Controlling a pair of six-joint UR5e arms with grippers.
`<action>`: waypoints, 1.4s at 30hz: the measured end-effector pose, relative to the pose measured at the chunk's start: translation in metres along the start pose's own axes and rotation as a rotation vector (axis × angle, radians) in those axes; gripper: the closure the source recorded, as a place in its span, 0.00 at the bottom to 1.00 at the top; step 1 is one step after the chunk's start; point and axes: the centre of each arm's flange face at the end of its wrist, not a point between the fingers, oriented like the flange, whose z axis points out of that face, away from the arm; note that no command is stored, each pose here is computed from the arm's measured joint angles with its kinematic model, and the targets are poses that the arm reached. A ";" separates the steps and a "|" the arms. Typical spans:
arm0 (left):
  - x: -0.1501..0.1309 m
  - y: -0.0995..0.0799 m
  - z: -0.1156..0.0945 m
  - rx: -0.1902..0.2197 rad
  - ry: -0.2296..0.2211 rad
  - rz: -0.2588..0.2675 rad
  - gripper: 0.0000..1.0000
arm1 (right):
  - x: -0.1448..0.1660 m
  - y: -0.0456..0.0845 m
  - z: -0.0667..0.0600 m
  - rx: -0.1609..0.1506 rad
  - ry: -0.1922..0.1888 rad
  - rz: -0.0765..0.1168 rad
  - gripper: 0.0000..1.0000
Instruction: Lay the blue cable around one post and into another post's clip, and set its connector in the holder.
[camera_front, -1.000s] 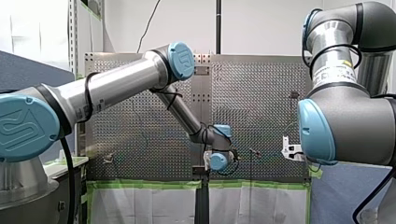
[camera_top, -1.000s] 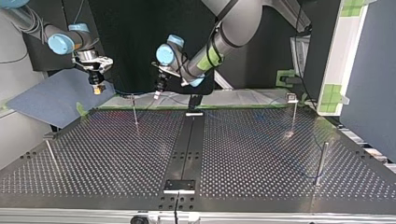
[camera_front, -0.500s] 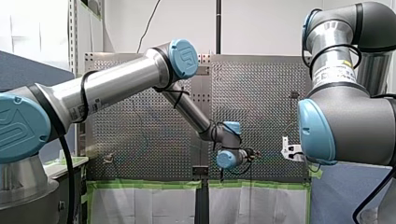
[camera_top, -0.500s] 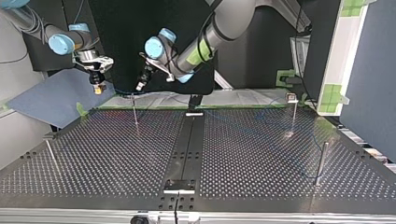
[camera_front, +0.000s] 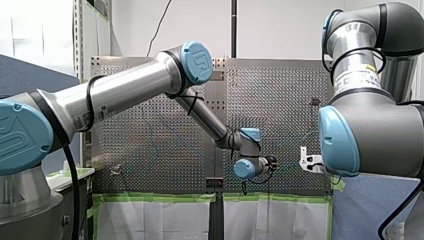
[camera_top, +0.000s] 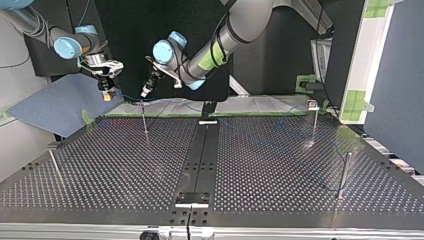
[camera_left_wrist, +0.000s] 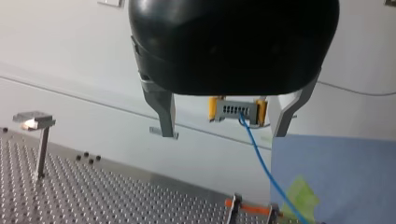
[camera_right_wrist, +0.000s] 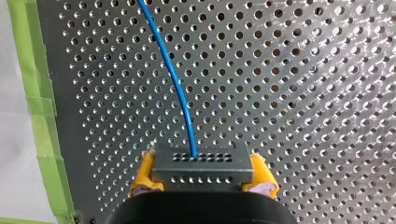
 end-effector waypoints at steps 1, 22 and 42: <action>0.000 0.001 0.000 -0.006 -0.001 0.001 0.00 | 0.000 0.000 0.000 0.001 0.000 0.000 1.00; 0.002 0.023 -0.006 -0.139 0.033 0.065 0.00 | 0.000 -0.001 0.000 0.003 -0.006 0.003 1.00; 0.004 0.032 -0.010 -0.170 0.047 0.078 0.00 | -0.001 -0.002 -0.001 0.004 -0.012 0.006 1.00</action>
